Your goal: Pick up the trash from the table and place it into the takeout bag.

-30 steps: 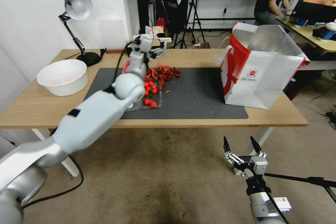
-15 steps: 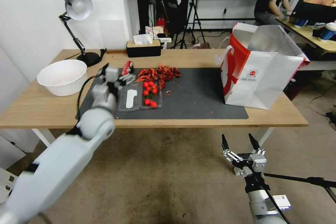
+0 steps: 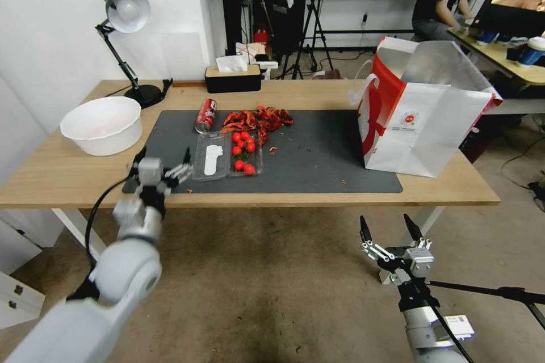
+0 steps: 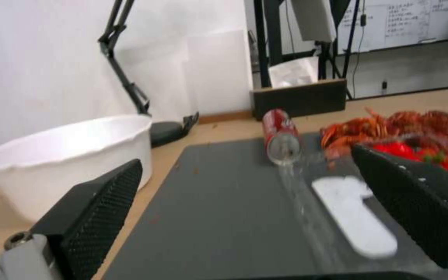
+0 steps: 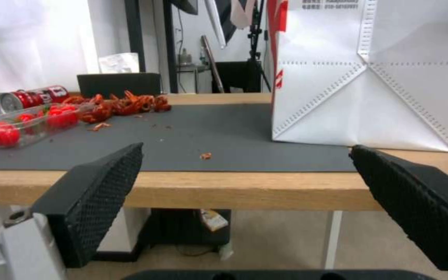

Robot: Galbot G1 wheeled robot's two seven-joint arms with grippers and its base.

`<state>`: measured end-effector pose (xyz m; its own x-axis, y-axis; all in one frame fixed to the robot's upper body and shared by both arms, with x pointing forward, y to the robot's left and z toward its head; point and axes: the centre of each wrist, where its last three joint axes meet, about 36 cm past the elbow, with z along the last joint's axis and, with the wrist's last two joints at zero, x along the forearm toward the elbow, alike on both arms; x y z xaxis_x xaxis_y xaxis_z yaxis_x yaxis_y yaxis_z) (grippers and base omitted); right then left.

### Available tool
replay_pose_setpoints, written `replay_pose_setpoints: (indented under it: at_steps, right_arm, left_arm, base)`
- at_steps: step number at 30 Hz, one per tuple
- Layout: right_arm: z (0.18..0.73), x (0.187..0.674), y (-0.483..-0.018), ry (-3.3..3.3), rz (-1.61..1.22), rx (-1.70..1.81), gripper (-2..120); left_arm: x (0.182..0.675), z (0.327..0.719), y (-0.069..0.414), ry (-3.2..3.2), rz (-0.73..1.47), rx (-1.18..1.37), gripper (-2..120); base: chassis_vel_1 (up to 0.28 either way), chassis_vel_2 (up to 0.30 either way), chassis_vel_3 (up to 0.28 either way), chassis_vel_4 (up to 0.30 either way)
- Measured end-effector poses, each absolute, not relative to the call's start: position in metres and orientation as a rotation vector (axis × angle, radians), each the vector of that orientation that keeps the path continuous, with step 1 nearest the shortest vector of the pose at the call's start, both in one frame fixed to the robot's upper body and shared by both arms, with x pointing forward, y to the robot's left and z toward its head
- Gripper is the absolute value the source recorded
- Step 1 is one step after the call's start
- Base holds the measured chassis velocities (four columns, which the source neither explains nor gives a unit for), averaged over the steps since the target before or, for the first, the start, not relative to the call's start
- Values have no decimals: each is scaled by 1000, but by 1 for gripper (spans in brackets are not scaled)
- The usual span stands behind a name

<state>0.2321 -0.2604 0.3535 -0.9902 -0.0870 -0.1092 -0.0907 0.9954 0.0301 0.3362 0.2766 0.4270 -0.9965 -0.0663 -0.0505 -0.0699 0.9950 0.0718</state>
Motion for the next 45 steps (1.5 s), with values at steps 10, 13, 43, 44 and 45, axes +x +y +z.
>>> replay_pose_setpoints:
  at_steps: [10,13,43,44,45]
  right_arm:
    - [354,234,-260,3026,53,-136,100]
    - [354,234,-260,3025,51,-137,100]
    - [359,235,-257,3024,48,-149,100]
    - [359,235,-256,3024,48,-149,100]
    - [359,235,-256,3024,48,-150,100]
  left_arm:
    - [308,410,280,3125,101,-129,100]
    - [305,407,279,3139,95,-119,100]
    - [357,429,295,3113,33,90,100]
    - [369,436,295,3131,19,119,100]
    - [377,440,296,3145,13,140,100]
  base:
    - [0,0,0,0]
    - [0,0,0,0]
    - [0,0,0,0]
    - [0,0,0,0]
    - [0,0,0,0]
